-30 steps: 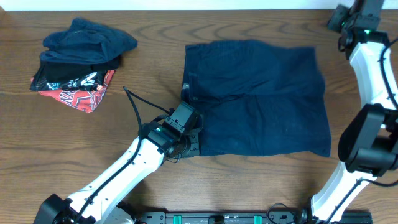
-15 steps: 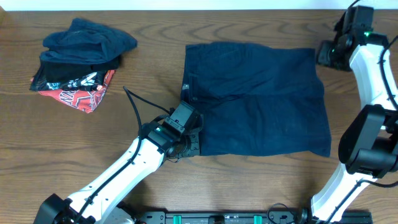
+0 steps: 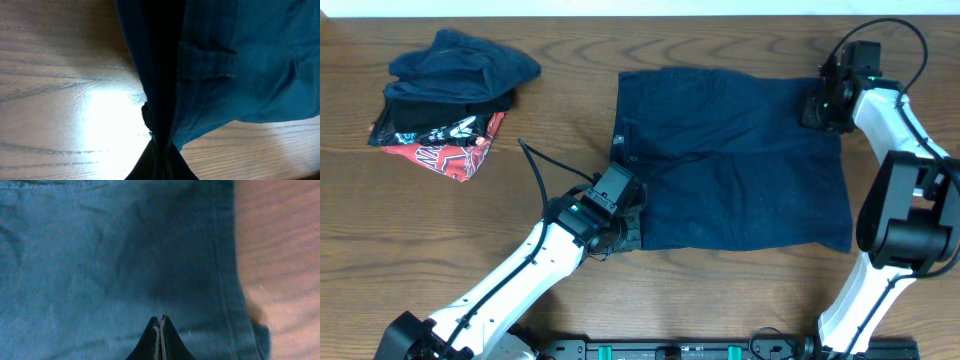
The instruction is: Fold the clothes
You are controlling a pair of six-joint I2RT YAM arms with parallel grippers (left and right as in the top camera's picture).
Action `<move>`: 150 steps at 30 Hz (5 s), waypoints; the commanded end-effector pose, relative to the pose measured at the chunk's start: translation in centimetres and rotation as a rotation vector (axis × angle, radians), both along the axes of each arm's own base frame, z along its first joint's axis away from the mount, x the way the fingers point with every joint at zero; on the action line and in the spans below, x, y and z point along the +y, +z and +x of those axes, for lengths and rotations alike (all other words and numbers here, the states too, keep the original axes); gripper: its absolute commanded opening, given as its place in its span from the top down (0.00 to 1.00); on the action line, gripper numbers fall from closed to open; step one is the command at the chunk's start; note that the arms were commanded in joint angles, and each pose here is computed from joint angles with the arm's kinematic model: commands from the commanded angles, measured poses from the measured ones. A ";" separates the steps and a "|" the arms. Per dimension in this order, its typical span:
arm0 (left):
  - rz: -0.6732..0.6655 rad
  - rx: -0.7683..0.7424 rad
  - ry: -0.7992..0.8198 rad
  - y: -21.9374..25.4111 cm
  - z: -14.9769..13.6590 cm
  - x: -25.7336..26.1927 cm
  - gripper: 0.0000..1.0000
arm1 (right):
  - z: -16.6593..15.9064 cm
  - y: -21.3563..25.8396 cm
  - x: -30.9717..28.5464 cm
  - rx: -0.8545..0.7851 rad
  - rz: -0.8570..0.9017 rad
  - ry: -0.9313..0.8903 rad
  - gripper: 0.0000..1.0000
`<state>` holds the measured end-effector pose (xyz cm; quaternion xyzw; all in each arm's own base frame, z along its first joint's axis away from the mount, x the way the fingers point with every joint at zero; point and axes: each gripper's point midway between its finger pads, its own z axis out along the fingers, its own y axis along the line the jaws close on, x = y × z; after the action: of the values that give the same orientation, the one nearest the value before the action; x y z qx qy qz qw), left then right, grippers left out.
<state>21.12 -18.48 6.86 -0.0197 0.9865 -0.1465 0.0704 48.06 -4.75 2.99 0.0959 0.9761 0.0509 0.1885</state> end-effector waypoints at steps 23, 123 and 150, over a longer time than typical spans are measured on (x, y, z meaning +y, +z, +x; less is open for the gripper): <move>0.004 -0.022 -0.004 0.2 0.6 0.0 0.94 | 12.7 -0.6 -4.2 -0.494 -0.099 -0.166 0.75; -0.013 -0.241 0.057 1.9 6.0 0.3 0.94 | -30.0 5.0 1.2 0.183 0.275 -0.876 0.10; -0.085 -0.242 0.033 2.4 6.1 -1.0 0.94 | -34.1 -0.7 -2.1 0.122 0.078 -1.116 0.11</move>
<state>26.94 -19.52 9.03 -0.0276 0.9641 -0.1885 0.1851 14.66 -5.32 2.35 0.5850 0.8023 0.0163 0.1177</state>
